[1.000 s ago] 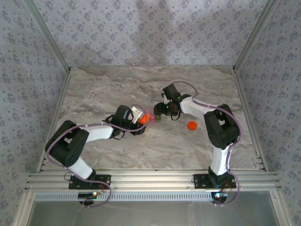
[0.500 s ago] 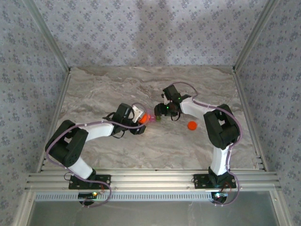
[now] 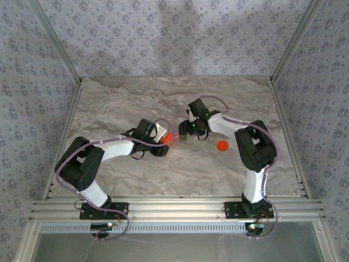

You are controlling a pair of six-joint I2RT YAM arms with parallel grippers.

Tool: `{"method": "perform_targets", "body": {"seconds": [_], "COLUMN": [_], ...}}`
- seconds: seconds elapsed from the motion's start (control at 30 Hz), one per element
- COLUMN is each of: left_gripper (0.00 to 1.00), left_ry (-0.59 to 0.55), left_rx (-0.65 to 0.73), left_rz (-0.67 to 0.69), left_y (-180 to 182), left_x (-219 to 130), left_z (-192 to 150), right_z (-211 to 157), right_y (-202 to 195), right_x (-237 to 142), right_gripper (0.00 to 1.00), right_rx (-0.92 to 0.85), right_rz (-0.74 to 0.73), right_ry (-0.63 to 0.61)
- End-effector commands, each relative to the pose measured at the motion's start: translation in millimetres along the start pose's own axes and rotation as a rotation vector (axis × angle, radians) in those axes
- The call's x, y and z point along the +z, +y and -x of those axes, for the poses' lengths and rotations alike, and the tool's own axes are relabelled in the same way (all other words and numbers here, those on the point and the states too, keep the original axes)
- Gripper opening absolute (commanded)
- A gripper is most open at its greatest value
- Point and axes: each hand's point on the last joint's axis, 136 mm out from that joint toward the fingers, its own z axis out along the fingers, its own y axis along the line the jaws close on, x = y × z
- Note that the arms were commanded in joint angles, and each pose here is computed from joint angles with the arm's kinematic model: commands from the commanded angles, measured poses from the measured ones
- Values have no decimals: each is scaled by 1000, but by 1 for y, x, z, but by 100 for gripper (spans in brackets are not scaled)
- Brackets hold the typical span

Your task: Sort the pills into containers

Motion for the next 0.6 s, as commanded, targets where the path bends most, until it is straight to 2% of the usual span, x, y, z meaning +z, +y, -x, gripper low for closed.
{"method": "perform_targets", "body": {"seconds": [0.0,0.57], "left_gripper": [0,0], "left_ry": [3,10], "left_rx": [20,30], "left_rz": [-1,3], "left_y": [-3,-4], "left_x": [-1,-5], "left_z": [9,16], "right_z": [-10,-14], "right_y": [1,1], "right_x": [8,11], "right_gripper": [60,58], "right_rx": [3,2], "right_rz": [7,12], "right_ry": [33,43]}}
